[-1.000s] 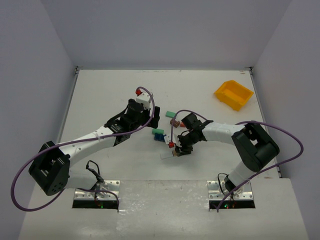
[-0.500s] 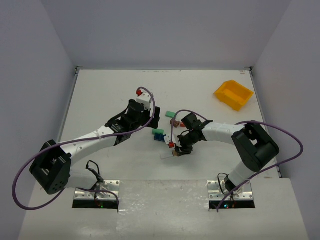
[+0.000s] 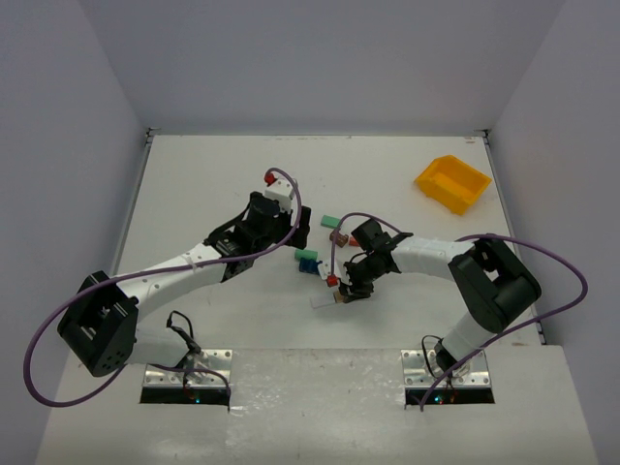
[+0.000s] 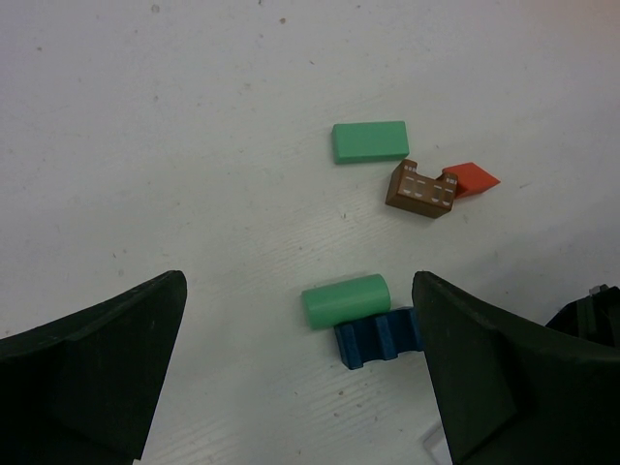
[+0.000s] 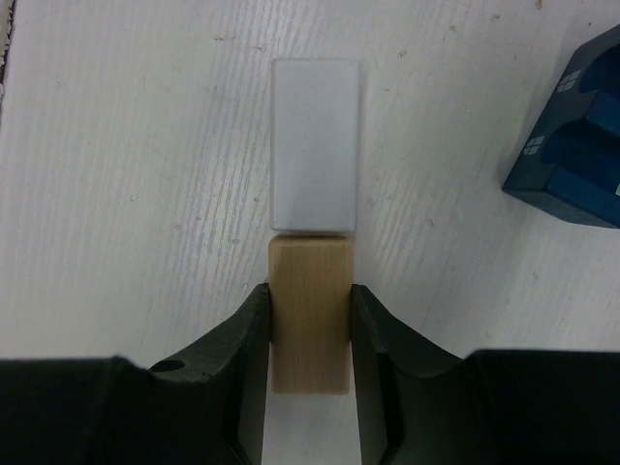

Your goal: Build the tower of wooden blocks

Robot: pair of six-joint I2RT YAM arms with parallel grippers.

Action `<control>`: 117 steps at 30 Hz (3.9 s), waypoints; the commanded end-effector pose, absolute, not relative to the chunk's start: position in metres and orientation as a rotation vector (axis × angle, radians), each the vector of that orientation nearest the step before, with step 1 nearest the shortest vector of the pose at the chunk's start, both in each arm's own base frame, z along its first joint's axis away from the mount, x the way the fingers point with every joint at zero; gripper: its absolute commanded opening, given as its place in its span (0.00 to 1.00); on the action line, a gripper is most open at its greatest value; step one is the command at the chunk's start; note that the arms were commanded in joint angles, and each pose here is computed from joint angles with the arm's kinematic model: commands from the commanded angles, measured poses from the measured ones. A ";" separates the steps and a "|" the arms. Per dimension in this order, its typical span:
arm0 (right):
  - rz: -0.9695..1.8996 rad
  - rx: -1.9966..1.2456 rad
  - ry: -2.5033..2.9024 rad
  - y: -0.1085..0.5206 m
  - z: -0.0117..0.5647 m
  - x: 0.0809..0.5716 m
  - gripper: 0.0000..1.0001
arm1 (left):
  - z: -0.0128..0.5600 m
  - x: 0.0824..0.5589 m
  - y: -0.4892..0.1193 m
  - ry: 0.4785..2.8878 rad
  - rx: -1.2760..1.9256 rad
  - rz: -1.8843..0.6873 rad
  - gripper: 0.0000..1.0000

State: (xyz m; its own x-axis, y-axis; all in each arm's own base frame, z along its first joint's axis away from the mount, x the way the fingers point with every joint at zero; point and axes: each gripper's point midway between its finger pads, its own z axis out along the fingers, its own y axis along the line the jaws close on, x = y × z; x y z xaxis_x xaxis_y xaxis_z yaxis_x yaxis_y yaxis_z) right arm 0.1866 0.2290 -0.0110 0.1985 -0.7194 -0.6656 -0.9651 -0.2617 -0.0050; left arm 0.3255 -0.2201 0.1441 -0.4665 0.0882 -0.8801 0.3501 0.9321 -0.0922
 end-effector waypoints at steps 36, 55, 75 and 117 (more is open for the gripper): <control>0.792 -2.061 1.573 0.235 -0.009 0.187 0.28 | 0.164 0.336 -0.233 1.992 0.307 -0.338 1.00; 0.751 -2.062 1.595 0.233 -0.012 0.191 0.53 | 0.162 0.334 -0.233 2.001 0.311 -0.346 1.00; 0.596 -2.017 1.468 0.236 0.028 0.211 0.99 | 0.178 0.326 -0.234 1.975 0.215 -0.393 1.00; 0.327 -0.510 2.087 0.219 0.141 0.330 0.99 | 0.155 0.321 -0.177 1.949 -0.253 -0.307 1.00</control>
